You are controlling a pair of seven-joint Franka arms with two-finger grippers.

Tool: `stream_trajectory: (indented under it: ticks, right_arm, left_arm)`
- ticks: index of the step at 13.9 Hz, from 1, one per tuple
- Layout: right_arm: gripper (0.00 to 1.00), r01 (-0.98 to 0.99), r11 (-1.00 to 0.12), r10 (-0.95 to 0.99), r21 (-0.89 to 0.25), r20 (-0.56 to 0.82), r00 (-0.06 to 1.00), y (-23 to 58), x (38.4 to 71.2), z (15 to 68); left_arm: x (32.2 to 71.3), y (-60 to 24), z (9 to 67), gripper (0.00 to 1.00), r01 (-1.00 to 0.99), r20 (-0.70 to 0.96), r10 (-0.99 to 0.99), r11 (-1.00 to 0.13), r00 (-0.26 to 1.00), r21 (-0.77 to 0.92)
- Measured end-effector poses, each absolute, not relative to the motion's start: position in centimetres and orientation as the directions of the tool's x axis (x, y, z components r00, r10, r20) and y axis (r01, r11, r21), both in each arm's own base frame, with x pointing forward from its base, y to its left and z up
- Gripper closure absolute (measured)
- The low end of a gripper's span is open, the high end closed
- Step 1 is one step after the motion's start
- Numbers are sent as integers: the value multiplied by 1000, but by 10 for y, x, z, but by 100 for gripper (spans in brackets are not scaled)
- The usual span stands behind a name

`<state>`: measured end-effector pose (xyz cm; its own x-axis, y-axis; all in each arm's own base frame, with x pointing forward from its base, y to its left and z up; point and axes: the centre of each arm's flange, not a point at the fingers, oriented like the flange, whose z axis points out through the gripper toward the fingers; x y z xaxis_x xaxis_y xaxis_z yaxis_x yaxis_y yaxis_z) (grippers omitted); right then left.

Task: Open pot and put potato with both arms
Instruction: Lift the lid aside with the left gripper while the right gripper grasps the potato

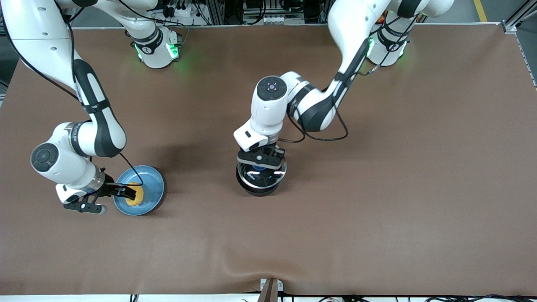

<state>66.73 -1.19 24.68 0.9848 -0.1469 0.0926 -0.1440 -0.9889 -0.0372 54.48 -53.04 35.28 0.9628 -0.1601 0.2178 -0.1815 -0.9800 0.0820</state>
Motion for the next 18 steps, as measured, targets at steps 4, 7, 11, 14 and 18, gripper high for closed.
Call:
stream_trajectory:
  ticks: [4,7,11,14,18]
  right_arm:
    - [0,-140,-989,-143,-37,99,985,-11,668,225]
    - [0,-139,-990,-142,-36,92,986,-12,667,216]
    - [0,-91,-995,-93,-31,86,992,-11,666,212]
    - [0,-64,-998,-66,-26,79,995,-15,665,206]
    - [12,-61,-998,-63,-26,68,996,-15,663,200]
  left_arm:
    - [587,-439,417,40,-51,182,-40,-997,982,52]
    - [614,-338,409,40,83,122,84,-996,989,12]
    - [630,-228,356,40,146,38,145,-988,989,-41]
    - [630,-170,309,40,104,40,102,-994,994,-37]
    - [613,-84,247,40,24,84,22,-999,996,-26]
